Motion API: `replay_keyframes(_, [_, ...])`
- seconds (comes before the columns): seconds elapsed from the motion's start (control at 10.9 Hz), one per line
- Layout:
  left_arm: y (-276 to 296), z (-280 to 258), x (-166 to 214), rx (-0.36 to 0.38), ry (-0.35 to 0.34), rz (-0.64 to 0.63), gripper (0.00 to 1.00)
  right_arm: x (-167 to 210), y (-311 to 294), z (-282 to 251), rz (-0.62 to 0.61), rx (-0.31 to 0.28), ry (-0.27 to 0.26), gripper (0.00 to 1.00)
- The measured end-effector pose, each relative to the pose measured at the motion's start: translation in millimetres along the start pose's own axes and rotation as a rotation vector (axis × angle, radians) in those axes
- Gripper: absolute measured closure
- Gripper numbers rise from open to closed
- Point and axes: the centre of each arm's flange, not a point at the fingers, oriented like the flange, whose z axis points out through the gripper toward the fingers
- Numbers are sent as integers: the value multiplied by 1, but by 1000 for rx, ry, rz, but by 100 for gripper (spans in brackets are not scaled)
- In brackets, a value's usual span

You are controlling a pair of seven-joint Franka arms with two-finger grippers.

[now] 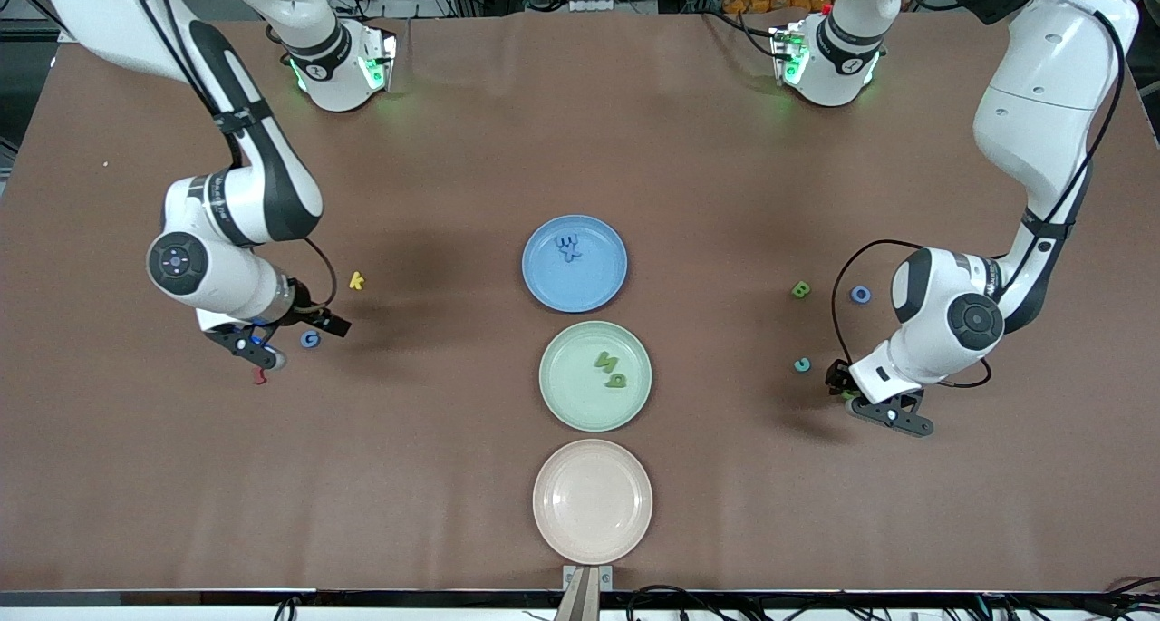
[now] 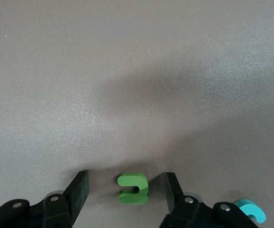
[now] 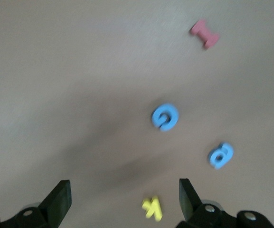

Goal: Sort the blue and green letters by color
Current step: 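Grasp the green u with the left gripper while the right gripper grasps blue G, then drop the u on the green plate while the right gripper carries G to blue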

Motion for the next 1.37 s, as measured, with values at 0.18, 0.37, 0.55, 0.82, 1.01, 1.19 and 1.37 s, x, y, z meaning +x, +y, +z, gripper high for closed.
replay_keyframes(0.18, [0, -1, 0, -1, -16, 0, 31, 23, 27, 15, 8, 31, 37, 0])
replay_keyframes(0.37, [-2, -3, 0, -12, -33, -19, 41, 36, 38, 34, 10, 57, 63, 0])
replay_keyframes(0.55, [-6, -6, 1, -12, -45, -27, 71, 41, 39, 55, 13, 71, 70, 0])
replay_keyframes(0.82, [-5, -6, 1, -13, -45, -27, 73, 42, 42, 78, 2, 56, 61, 0])
replay_keyframes(1.01, [0, -7, 2, -19, -45, -20, 73, 42, 46, 85, -12, 42, 66, 5])
replay_keyframes(1.19, [24, -15, 13, -42, -25, 10, 73, 40, 52, 94, -36, 21, 75, 11])
replay_keyframes(1.37, [60, -38, 32, -74, 17, 56, 73, 40, 53, 93, -39, 22, 84, 41])
